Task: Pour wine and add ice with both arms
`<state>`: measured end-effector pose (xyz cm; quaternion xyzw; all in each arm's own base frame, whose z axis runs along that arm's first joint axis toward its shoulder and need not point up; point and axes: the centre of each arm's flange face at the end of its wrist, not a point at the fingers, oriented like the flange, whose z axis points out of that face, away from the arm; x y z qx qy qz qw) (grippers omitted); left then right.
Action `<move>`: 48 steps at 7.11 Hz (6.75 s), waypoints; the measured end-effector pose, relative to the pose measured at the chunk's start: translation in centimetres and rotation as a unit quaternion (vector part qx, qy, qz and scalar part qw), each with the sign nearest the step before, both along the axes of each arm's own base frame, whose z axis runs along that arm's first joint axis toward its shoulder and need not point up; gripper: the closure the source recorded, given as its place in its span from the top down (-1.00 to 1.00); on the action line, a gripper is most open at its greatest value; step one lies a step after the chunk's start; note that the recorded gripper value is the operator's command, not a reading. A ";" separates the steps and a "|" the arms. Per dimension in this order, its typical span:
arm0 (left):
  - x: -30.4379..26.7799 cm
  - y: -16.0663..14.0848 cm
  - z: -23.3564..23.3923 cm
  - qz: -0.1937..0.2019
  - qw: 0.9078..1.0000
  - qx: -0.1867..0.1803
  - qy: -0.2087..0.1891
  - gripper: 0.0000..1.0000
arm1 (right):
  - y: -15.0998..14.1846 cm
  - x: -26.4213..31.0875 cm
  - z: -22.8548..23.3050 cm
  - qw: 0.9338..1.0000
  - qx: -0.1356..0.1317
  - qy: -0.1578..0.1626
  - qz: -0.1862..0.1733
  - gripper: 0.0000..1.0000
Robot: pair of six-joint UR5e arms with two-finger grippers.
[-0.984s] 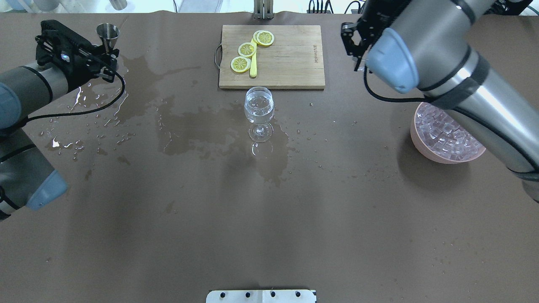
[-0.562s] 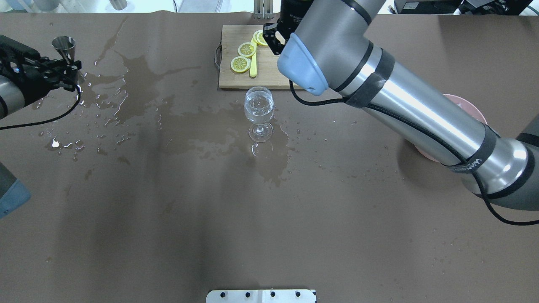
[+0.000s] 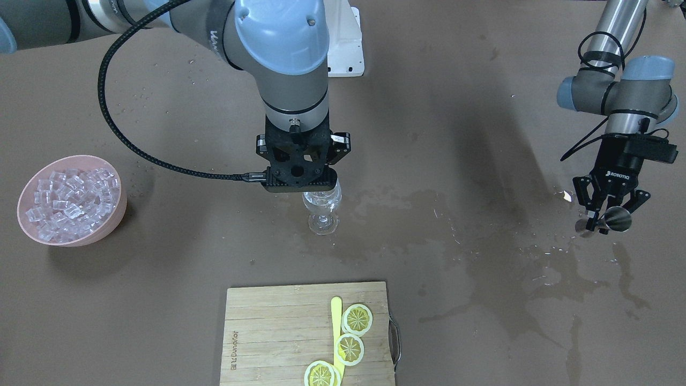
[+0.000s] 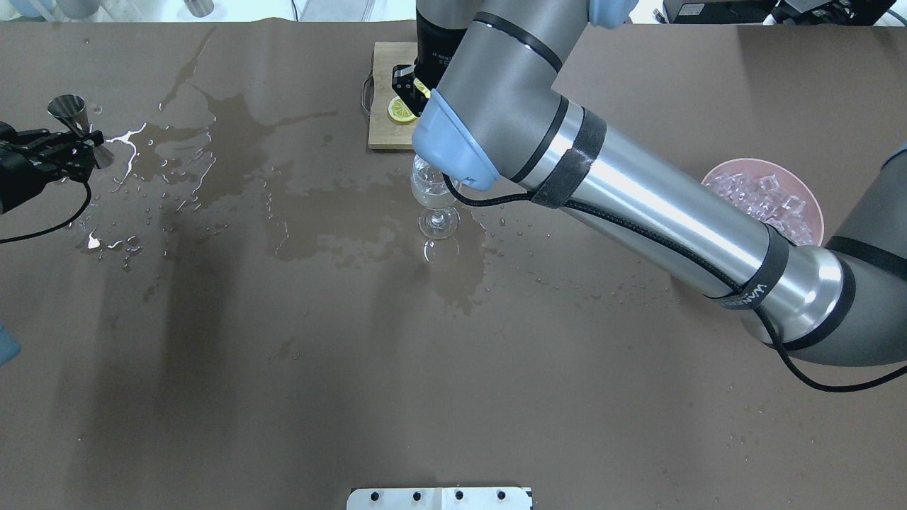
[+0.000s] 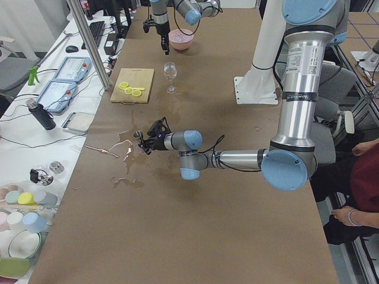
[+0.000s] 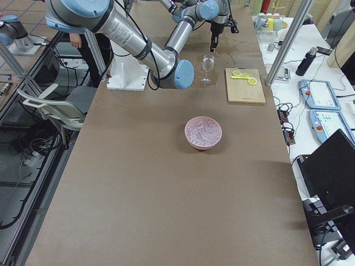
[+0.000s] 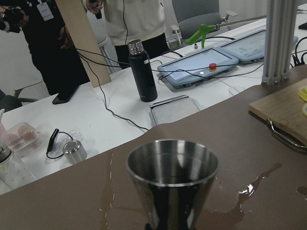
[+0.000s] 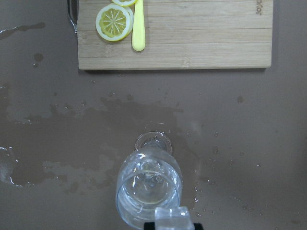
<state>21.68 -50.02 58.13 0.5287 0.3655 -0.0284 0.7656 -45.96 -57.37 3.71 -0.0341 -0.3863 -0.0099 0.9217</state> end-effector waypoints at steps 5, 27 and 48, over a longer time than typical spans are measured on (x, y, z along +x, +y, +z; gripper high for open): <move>-0.1 0.3 3.4 0.001 1.000 -0.028 -0.008 -1.00 | -1.0 -3.1 0.5 1.000 0.014 0.006 -0.003 -0.53; 0.1 1.1 7.3 0.013 0.999 -0.039 0.013 0.71 | 3.6 44.7 43.3 0.999 -0.024 0.026 0.003 1.00; -27.2 -8.5 -7.7 0.206 0.922 -0.322 -0.069 0.94 | 15.0 52.5 58.1 0.998 -0.055 0.022 0.038 1.00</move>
